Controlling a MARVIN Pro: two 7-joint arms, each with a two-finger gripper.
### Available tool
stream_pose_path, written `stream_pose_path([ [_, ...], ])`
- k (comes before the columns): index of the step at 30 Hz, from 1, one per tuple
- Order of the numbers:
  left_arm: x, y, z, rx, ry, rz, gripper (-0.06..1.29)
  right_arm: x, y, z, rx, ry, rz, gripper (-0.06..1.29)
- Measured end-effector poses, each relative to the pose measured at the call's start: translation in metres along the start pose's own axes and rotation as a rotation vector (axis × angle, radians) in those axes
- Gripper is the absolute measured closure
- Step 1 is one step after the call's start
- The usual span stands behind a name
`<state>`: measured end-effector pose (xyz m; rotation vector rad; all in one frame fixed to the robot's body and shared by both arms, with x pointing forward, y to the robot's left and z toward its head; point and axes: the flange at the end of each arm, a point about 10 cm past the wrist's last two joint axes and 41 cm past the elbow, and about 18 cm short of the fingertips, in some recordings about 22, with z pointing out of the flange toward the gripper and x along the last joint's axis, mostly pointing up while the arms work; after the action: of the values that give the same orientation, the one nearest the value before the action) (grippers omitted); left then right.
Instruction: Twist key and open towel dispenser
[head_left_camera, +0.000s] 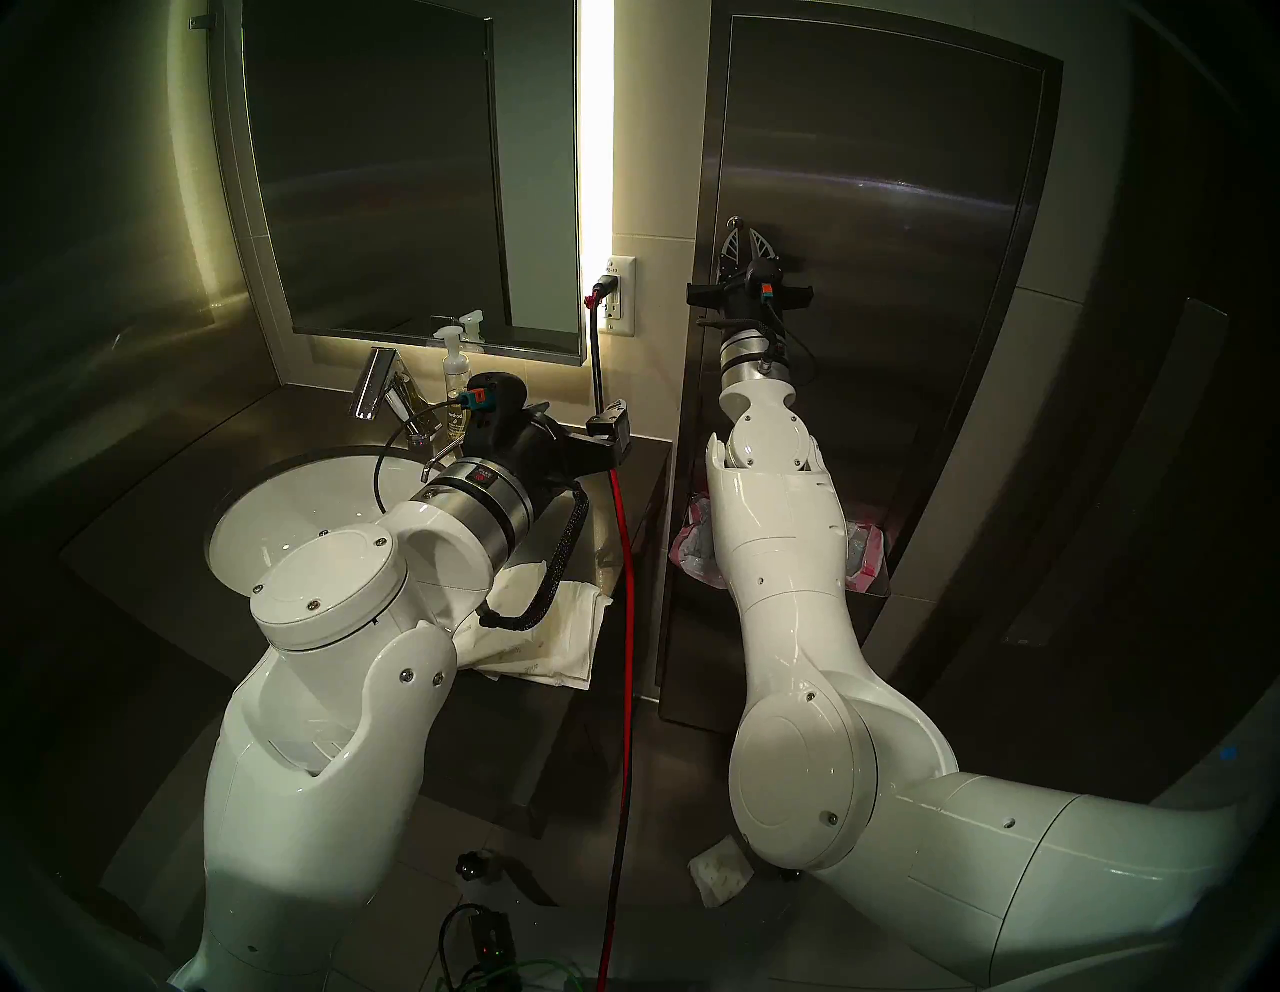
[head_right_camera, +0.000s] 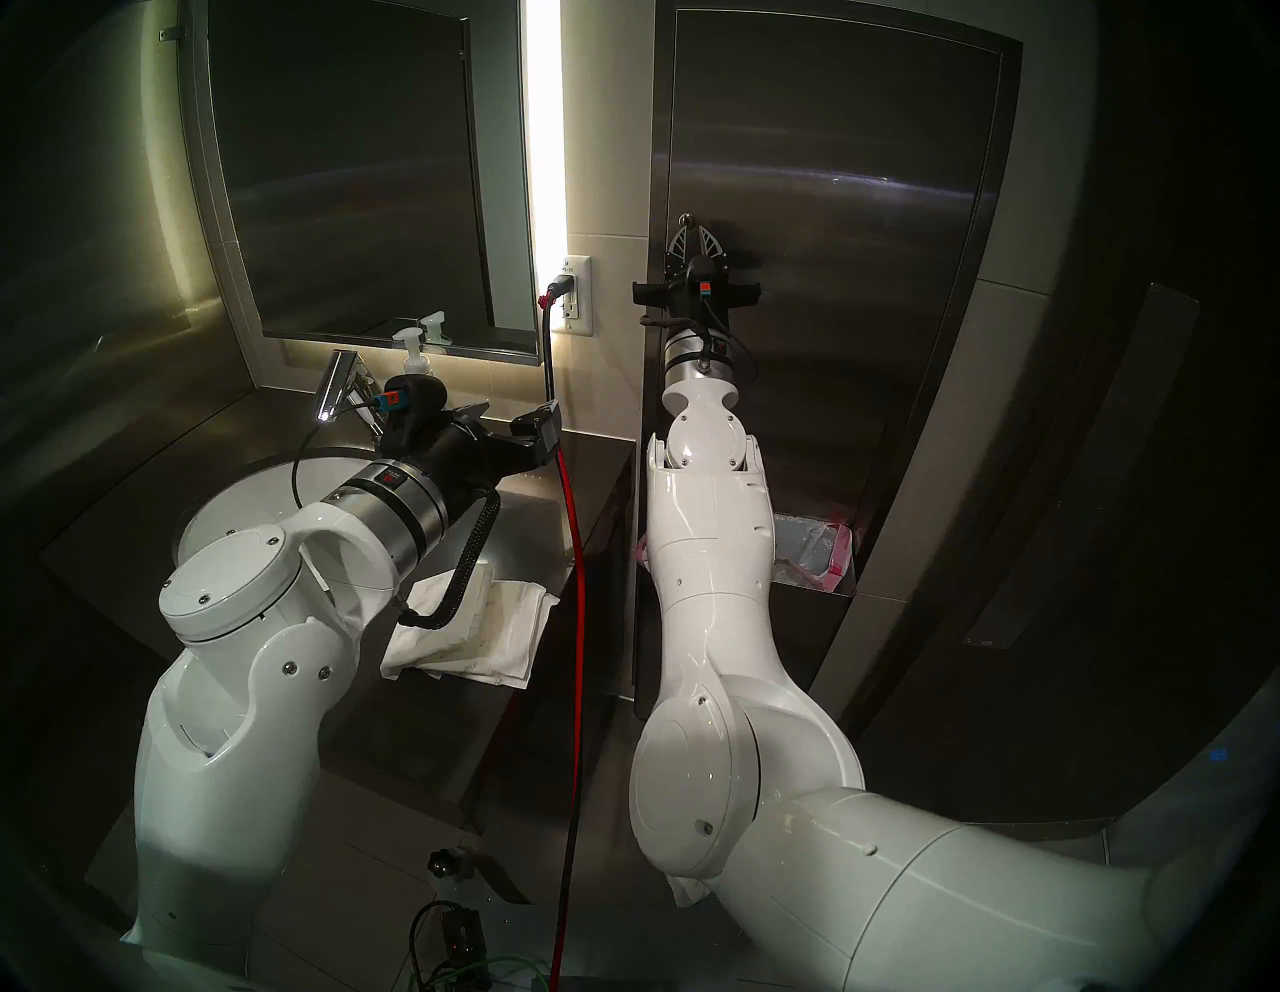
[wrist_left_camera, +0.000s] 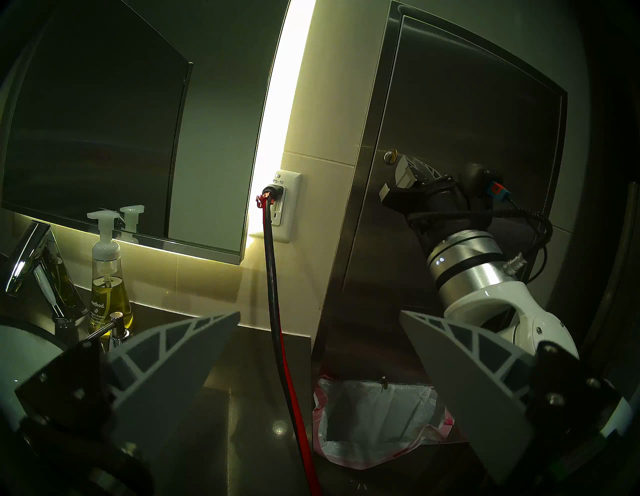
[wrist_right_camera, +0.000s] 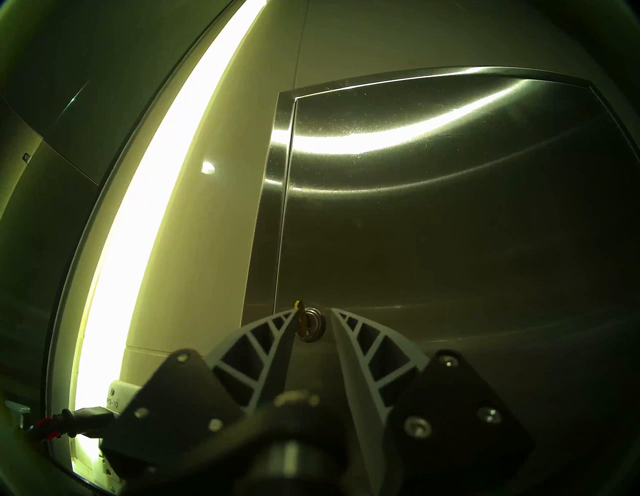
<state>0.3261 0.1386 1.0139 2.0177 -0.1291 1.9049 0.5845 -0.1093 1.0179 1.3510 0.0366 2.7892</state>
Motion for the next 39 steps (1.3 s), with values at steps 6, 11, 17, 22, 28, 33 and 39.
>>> stream_pose_path([
  [6,0.0,0.0,0.0,0.0,0.0,0.0,-0.02,-0.001,0.001,0.006,-0.006,0.001,-0.006,0.86],
  [11,0.0,0.0,0.0,0.0,0.0,0.0,-0.02,-0.002,0.0,0.01,-0.004,0.001,-0.01,0.86],
  [17,0.0,0.0,0.0,0.0,0.0,0.0,-0.02,-0.004,-0.001,0.014,-0.002,0.003,-0.016,0.86],
  [22,0.0,0.0,0.0,0.0,0.0,0.0,-0.02,-0.004,0.0,0.017,-0.002,0.009,-0.02,0.86],
  [28,0.0,0.0,0.0,0.0,0.0,0.0,-0.02,-0.004,0.0,0.018,0.0,0.014,-0.025,0.85],
  [33,0.0,0.0,0.0,0.0,0.0,0.0,-0.02,-0.001,0.0,0.021,0.003,0.025,-0.029,0.8],
  [39,0.0,0.0,0.0,0.0,0.0,0.0,-0.02,0.0,-0.002,0.024,0.007,0.03,-0.028,0.73],
])
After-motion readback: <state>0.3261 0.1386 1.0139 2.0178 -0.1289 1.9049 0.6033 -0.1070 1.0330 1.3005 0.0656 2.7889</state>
